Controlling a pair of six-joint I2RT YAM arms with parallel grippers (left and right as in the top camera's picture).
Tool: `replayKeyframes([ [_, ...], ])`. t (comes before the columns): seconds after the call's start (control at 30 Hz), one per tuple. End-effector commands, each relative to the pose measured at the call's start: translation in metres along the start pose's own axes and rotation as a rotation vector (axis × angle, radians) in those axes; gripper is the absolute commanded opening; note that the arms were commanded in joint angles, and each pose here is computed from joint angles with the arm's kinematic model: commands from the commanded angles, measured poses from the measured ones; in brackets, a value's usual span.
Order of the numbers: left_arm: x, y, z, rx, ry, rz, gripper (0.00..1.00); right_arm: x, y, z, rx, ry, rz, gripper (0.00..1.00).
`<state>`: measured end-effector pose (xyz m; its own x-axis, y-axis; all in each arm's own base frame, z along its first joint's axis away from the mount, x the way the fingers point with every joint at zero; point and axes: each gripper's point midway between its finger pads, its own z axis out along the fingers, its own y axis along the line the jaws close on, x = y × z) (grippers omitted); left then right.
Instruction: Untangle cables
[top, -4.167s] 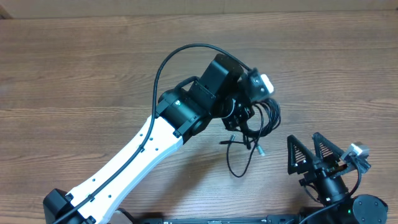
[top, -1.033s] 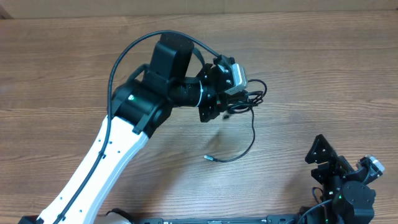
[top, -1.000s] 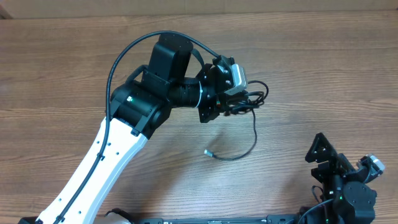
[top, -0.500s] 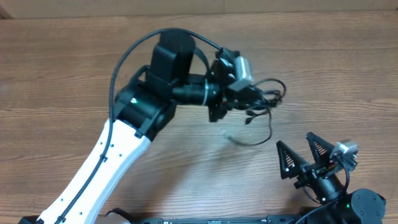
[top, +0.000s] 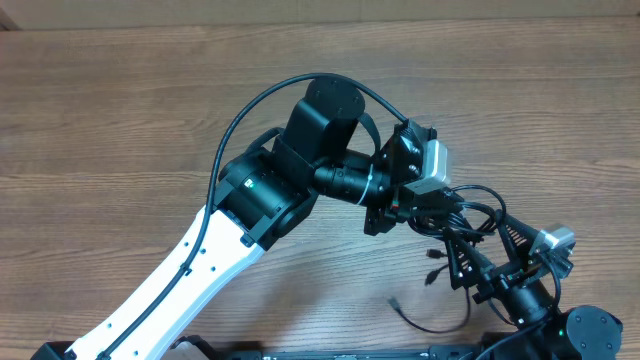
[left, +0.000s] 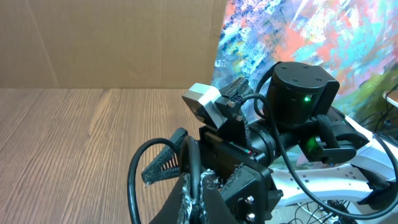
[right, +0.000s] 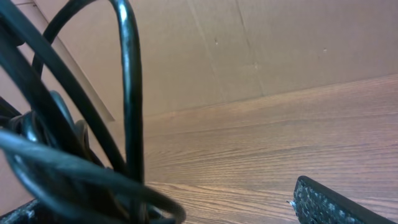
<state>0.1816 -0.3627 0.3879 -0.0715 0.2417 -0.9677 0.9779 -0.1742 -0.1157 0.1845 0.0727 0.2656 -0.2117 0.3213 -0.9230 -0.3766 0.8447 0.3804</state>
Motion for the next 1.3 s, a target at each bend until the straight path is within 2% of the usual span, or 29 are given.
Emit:
replayKeyframes([
  [0.0, -0.012, -0.007, -0.001, 0.027, -0.024, 0.014, 0.04, -0.008, 0.004, -0.003, -0.005, -0.018, -0.011, 0.95],
  [0.1, -0.013, -0.014, 0.003, 0.049, -0.026, 0.021, 0.04, -0.007, 0.006, -0.003, -0.018, -0.013, -0.011, 0.79],
  [0.27, -0.012, -0.031, 0.019, 0.102, -0.015, 0.033, 0.04, -0.008, 0.014, -0.003, -0.061, -0.015, -0.021, 0.79],
  [0.33, -0.012, -0.035, 0.022, 0.113, -0.012, 0.045, 0.04, -0.008, 0.014, -0.003, -0.061, -0.014, -0.021, 0.67],
  [0.4, -0.012, -0.031, 0.023, 0.085, -0.008, 0.048, 0.04, -0.008, 0.014, -0.003, -0.061, -0.014, -0.021, 0.24],
  [0.43, -0.010, -0.024, 0.023, 0.047, 0.000, 0.047, 0.04, -0.008, 0.014, -0.003, -0.061, -0.014, -0.020, 0.08],
  [0.47, -0.009, -0.016, 0.023, 0.001, 0.010, 0.047, 0.04, -0.007, 0.014, -0.003, -0.060, -0.012, -0.019, 0.04],
  [0.63, 0.002, 0.031, 0.016, -0.279, 0.073, 0.031, 0.04, -0.007, 0.014, -0.003, -0.058, -0.010, -0.018, 0.04],
  [0.67, 0.005, 0.043, 0.012, -0.355, 0.084, -0.009, 0.14, -0.007, 0.014, -0.003, -0.058, -0.010, -0.017, 0.04],
  [0.7, 0.006, 0.047, 0.011, -0.380, 0.086, -0.026, 0.24, -0.007, 0.013, -0.003, -0.057, -0.010, -0.017, 0.04],
  [0.77, 0.010, 0.052, 0.008, -0.416, 0.095, -0.067, 0.87, -0.007, 0.013, -0.003, -0.054, -0.012, -0.017, 0.04],
  [0.8, 0.012, 0.052, 0.008, -0.414, 0.101, -0.079, 1.00, -0.008, 0.012, -0.003, -0.048, -0.014, -0.016, 0.04],
  [1.0, 0.026, 0.049, 0.007, -0.415, 0.125, -0.235, 1.00, -0.012, 0.001, -0.003, 0.015, -0.037, 0.034, 0.04],
  [1.27, 0.029, 0.049, 0.008, -0.414, 0.135, -0.247, 1.00, -0.010, 0.013, -0.003, -0.056, -0.023, 0.020, 0.04],
])
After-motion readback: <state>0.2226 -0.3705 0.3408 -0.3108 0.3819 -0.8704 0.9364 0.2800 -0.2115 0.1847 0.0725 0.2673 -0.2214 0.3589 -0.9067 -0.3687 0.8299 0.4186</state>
